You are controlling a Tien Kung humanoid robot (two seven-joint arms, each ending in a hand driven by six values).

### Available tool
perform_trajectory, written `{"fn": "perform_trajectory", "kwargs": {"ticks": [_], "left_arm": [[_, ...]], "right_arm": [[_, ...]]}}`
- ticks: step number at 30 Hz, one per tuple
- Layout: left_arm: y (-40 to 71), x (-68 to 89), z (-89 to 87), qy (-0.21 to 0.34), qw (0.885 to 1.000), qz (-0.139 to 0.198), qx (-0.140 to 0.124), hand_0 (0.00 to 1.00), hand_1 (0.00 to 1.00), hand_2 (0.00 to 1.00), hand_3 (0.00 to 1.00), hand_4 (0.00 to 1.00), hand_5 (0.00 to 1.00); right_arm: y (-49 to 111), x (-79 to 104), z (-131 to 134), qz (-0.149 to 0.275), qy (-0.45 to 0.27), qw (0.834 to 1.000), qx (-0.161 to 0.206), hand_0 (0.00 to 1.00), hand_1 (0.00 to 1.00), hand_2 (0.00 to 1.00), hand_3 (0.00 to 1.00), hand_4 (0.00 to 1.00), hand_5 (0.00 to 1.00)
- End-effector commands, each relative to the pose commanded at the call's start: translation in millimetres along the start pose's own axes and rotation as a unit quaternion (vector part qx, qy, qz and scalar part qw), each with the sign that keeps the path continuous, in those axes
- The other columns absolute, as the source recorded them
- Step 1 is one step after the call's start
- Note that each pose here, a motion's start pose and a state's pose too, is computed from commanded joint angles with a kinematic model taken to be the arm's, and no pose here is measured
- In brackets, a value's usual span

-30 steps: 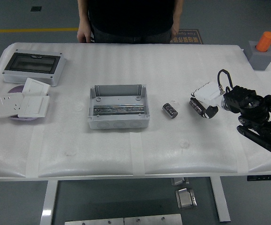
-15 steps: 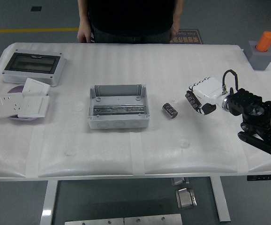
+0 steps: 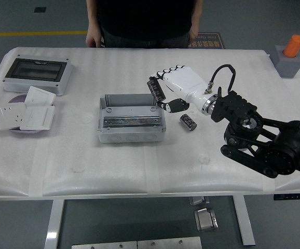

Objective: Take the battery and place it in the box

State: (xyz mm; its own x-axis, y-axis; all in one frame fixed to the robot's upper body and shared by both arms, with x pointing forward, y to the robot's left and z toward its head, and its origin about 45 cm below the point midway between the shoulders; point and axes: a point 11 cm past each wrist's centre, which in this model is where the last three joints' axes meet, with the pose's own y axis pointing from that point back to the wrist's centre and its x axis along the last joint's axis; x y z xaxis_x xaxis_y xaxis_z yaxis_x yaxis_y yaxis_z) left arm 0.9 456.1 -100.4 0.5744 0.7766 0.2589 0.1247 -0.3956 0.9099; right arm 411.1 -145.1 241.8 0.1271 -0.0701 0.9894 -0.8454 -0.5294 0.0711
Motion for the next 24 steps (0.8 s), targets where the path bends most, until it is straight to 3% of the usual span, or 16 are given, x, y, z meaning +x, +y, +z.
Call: {"fn": "perform_trajectory", "kwargs": {"ticks": [11, 12, 17, 18, 23, 24], "left_arm": [[-0.1, 0.8, -2.1, 0.002, 1.000, -0.001, 0.004, 0.622, 0.639, 0.441, 0.580, 0.404, 0.389], [-0.1, 0.8, -1.8, 0.002, 1.000, 0.000, 0.004, 0.623, 0.639, 0.440, 0.580, 0.404, 0.391], [0.1, 1.2, -0.7, 0.002, 1.000, 0.000, 0.003, 0.623, 0.639, 0.440, 0.580, 0.404, 0.391], [0.1, 1.4, -0.6, 0.002, 1.000, 0.000, 0.002, 0.623, 0.638, 0.441, 0.581, 0.405, 0.389], [0.1, 1.7, -0.8, 0.002, 1.000, 0.000, 0.003, 0.623, 0.638, 0.441, 0.581, 0.405, 0.389], [0.1, 1.7, -0.8, 0.002, 1.000, 0.000, 0.003, 0.623, 0.639, 0.442, 0.580, 0.404, 0.391]], "right_arm": [[-7.0, -33.4, -5, -0.065, -0.008, 0.998, -0.014, 0.761, 0.739, 0.771, 0.705, 0.663, 0.221], [-7.0, -34.9, -5, -0.067, -0.007, 0.998, -0.016, 0.912, 0.839, 0.870, 0.967, 0.960, 0.424], [-7.7, -38.0, -4, -0.074, -0.004, 0.997, -0.018, 0.912, 0.839, 0.870, 0.967, 0.960, 0.424], [-7.9, -38.2, -5, -0.075, -0.004, 0.997, -0.019, 0.998, 0.978, 0.998, 0.998, 0.998, 0.573], [-7.7, -40.2, -6, -0.078, -0.005, 0.997, -0.018, 0.998, 0.978, 0.998, 0.998, 0.998, 0.573], [-7.4, -40.7, -6, -0.079, -0.005, 0.997, -0.018, 0.998, 0.998, 0.998, 0.998, 0.998, 0.615]]}}
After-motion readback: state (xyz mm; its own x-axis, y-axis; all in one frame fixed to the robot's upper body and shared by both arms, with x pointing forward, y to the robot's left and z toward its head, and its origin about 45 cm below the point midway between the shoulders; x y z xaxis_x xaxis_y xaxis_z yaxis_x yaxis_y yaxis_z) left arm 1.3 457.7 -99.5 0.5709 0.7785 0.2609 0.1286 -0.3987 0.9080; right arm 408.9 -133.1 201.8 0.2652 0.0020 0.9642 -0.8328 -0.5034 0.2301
